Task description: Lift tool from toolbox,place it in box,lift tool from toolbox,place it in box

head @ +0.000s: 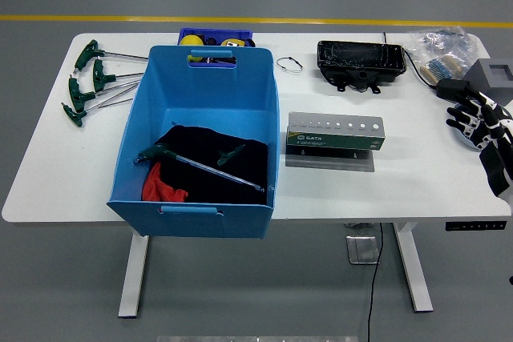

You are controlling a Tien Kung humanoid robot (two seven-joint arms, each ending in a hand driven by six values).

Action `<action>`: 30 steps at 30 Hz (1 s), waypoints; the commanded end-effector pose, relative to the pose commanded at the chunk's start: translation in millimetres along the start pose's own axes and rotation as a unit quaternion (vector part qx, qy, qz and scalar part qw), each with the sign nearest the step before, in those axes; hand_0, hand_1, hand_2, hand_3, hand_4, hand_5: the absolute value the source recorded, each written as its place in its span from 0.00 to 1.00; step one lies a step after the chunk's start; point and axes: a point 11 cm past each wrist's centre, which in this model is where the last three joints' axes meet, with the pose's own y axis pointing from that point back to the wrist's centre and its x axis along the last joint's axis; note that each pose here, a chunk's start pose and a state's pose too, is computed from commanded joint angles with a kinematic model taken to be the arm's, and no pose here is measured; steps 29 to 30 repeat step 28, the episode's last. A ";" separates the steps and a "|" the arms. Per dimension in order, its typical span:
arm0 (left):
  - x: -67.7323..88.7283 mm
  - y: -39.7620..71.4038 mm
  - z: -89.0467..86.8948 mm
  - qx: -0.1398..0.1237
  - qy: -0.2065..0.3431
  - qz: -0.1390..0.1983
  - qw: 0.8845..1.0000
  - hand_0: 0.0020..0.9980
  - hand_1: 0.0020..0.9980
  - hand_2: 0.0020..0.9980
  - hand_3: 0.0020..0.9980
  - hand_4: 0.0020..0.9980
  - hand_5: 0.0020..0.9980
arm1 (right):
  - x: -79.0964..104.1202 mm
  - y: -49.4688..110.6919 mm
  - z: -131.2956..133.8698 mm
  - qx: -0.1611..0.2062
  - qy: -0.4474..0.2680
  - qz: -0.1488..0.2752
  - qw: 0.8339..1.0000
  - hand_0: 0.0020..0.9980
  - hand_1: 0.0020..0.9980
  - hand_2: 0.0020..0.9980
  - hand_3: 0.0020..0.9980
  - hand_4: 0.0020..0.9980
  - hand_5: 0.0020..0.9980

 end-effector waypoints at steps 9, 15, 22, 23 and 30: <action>4.3 -0.7 -7.5 0.002 0.004 0.002 1.000 0.73 0.75 0.75 0.70 0.71 0.65 | 11.2 25.1 -13.1 0.014 0.001 0.029 0.999 0.84 0.81 0.87 0.90 1.00 0.89; 3.0 -0.6 -11.0 0.003 0.004 0.000 1.000 0.72 0.75 0.76 0.70 0.71 0.65 | 11.1 30.1 -23.3 0.027 0.003 0.032 0.999 0.84 0.81 0.87 0.90 1.00 0.89; 2.6 -0.6 -10.2 0.001 0.000 -0.002 1.000 0.72 0.75 0.76 0.70 0.70 0.65 | 5.1 32.2 -29.0 0.033 0.004 0.025 0.999 0.84 0.81 0.87 0.90 1.00 0.89; 2.9 -0.6 -10.1 0.001 0.000 -0.002 1.000 0.72 0.75 0.76 0.70 0.70 0.65 | 4.4 32.6 -29.0 0.033 0.005 0.024 0.999 0.84 0.81 0.87 0.90 1.00 0.89; 7.3 -1.2 -9.7 0.000 -0.004 0.002 1.000 0.72 0.75 0.76 0.70 0.70 0.65 | 2.8 32.7 -29.4 0.031 0.002 0.022 0.999 0.84 0.81 0.87 0.90 1.00 0.89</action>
